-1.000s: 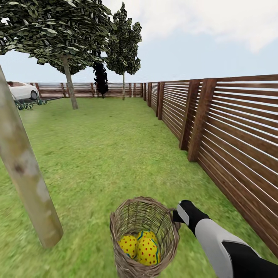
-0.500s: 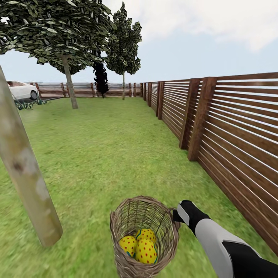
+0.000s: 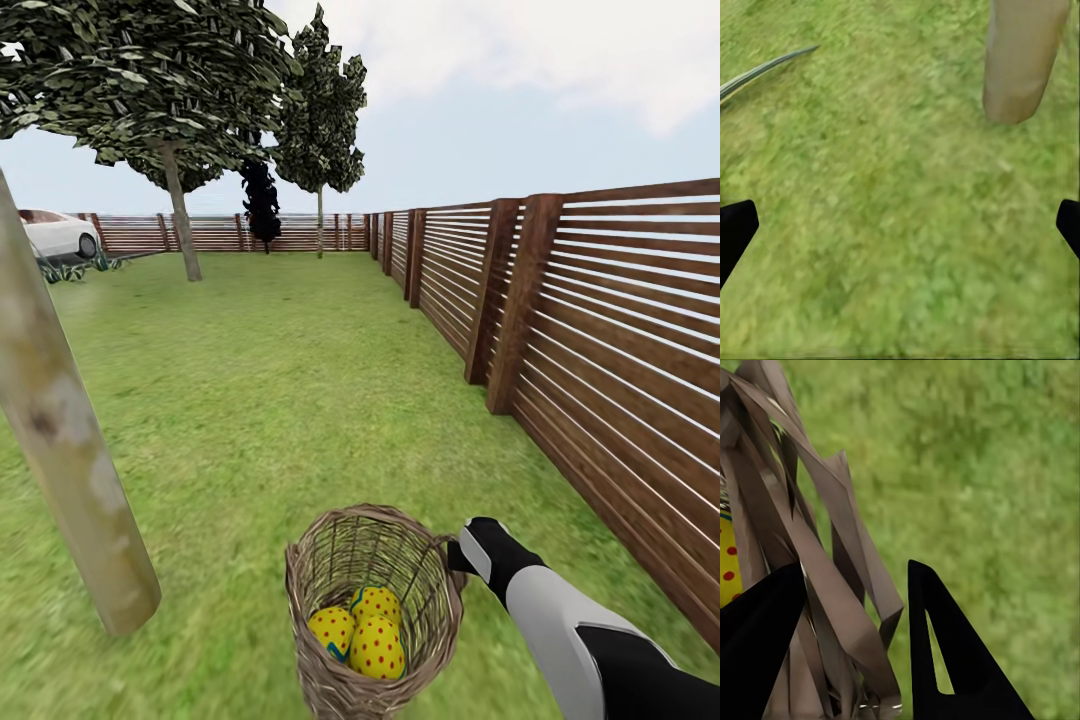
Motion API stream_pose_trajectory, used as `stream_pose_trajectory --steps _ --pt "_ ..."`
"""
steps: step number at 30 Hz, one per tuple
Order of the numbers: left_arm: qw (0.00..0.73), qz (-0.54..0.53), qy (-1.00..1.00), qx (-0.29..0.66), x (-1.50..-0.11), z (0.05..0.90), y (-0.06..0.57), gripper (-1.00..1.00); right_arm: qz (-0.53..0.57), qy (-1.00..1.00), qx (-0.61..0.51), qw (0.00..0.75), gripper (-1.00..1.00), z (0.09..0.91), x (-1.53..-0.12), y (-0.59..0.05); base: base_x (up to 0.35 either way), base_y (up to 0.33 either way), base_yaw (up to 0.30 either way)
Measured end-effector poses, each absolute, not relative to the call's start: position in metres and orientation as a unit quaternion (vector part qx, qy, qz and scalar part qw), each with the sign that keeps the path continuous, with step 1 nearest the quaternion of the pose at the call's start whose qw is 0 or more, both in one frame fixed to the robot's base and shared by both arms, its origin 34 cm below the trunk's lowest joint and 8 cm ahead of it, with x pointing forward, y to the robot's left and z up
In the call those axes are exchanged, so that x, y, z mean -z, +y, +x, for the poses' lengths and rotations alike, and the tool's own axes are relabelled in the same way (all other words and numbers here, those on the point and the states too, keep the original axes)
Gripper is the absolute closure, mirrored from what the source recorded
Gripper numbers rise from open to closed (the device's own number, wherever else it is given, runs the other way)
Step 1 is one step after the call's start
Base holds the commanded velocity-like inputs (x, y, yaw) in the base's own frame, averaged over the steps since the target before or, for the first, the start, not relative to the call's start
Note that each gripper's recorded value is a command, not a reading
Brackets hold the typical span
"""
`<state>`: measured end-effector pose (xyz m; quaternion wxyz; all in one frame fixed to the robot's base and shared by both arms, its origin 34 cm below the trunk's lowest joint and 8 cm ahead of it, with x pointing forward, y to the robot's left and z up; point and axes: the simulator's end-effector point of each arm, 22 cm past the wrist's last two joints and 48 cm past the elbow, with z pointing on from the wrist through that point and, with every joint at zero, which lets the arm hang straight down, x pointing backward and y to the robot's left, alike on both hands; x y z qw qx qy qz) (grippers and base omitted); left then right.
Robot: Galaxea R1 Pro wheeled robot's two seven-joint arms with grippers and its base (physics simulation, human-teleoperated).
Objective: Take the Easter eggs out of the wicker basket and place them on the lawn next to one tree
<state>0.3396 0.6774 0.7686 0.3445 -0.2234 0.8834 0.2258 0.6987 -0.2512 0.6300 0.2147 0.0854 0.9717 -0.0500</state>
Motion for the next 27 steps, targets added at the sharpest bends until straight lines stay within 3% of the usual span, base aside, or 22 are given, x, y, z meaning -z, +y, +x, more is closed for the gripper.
stream_pose_trajectory --steps 7,27 --pt "0.319 -0.161 0.924 -0.139 -0.745 0.339 0.634 -1.0 0.085 0.972 0.051 0.215 1.0 0.699 -0.63 -0.252 0.0 0.0 0.0" --pt "0.316 -0.156 0.925 -0.139 -0.708 0.334 0.634 -1.0 0.083 0.969 0.048 0.227 1.0 0.7 -0.597 -0.251 0.0 0.0 0.0"
